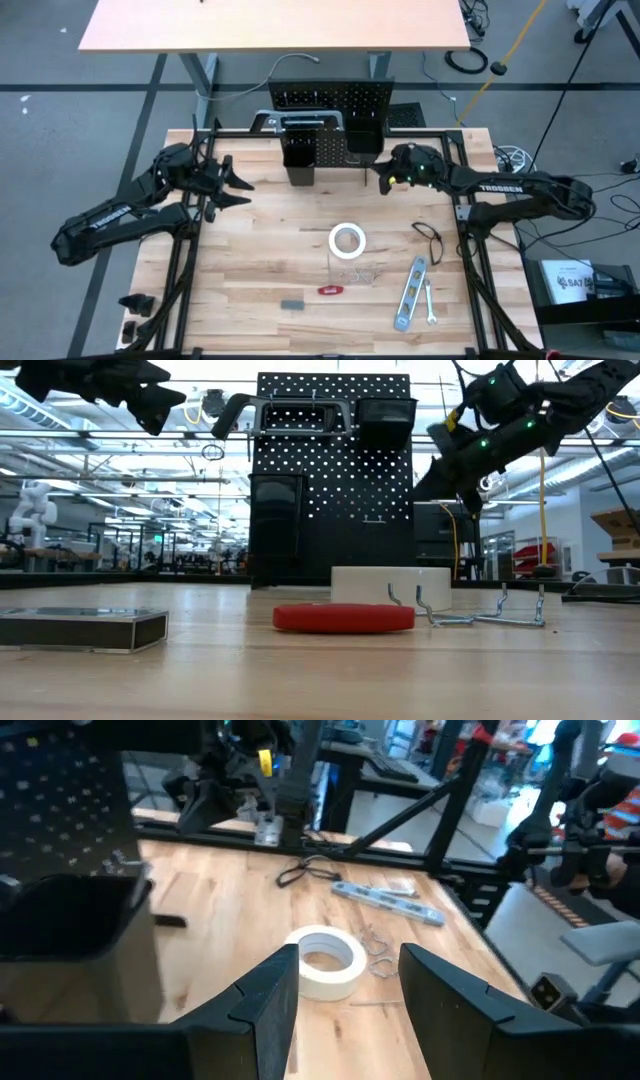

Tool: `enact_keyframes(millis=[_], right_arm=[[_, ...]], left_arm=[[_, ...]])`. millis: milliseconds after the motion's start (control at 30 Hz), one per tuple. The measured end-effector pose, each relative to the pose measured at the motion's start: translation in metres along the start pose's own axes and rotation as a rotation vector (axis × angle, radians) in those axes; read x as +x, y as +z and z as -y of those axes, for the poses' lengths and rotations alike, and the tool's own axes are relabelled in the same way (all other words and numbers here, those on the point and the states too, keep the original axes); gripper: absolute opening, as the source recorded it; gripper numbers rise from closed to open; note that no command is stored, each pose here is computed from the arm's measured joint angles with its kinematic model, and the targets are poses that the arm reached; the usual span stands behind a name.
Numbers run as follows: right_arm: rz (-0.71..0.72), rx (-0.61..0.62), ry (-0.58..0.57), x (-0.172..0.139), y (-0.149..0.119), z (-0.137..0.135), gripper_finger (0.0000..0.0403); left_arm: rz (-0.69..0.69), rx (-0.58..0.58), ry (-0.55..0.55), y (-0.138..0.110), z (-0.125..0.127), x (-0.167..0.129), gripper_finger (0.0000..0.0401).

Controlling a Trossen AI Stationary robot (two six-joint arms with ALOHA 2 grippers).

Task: Hang tools onto peg board
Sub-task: Put the left silver peg board hook into the right black tool bin

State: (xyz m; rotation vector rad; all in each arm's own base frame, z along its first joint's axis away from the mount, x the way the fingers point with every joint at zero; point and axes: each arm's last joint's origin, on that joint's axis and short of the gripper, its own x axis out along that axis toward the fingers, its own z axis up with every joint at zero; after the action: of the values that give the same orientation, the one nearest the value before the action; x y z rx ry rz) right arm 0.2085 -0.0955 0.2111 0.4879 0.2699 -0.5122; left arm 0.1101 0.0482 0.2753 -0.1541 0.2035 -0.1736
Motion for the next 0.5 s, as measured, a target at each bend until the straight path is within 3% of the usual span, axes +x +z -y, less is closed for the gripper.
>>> enact_keyframes(millis=[500], right_arm=[[-0.119,-0.003,0.309,-0.022,-0.007,-0.081,0.0000]], left_arm=[[0.042,-0.041,-0.085,-0.023,0.011,0.026,0.0178]])
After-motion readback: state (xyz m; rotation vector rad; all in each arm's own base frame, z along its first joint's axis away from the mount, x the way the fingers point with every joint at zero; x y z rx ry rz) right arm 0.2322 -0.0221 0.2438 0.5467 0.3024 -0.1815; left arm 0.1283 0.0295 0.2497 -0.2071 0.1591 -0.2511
